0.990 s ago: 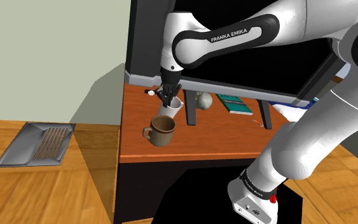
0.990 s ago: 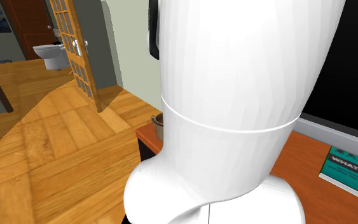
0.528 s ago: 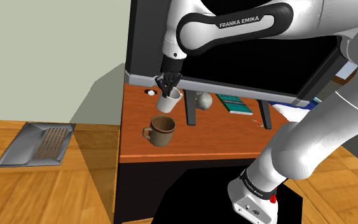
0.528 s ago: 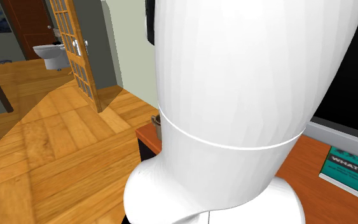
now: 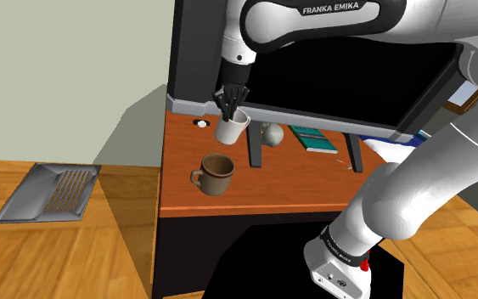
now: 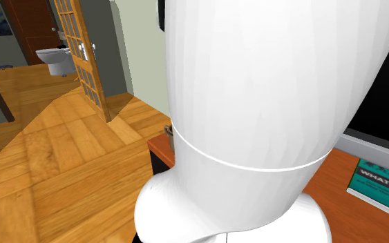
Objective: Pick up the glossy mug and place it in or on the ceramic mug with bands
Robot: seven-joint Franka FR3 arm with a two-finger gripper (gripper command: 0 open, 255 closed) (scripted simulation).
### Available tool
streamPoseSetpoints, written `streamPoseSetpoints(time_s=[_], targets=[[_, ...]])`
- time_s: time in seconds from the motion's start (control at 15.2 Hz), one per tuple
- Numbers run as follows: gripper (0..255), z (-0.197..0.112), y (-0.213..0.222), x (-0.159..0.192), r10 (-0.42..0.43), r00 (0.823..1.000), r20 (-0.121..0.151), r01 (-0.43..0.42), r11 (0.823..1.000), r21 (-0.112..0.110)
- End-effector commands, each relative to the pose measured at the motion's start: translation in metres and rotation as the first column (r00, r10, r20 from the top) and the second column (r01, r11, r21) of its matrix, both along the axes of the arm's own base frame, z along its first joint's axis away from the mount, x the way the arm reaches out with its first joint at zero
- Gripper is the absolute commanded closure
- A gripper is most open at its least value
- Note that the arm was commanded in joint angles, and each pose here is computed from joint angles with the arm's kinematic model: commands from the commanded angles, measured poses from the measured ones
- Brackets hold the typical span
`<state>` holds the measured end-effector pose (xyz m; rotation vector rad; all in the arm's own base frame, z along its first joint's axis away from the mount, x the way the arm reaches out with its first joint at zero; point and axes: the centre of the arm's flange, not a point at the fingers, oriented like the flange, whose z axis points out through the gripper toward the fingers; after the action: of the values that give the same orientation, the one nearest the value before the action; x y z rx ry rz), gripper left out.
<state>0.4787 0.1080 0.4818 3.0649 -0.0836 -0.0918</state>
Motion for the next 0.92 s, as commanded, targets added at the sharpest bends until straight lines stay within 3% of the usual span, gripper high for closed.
streamPoseSetpoints(time_s=[0.0,0.2,0.86], targets=[[255,0.026,0.0,0.013,0.0,0.994,0.106,-0.002,1.0,0.021],[255,0.039,0.0,0.013,0.0,0.994,0.106,-0.002,1.0,0.021],[255,0.06,0.098,-0.073,0.0,0.994,0.106,-0.002,1.0,0.021]])
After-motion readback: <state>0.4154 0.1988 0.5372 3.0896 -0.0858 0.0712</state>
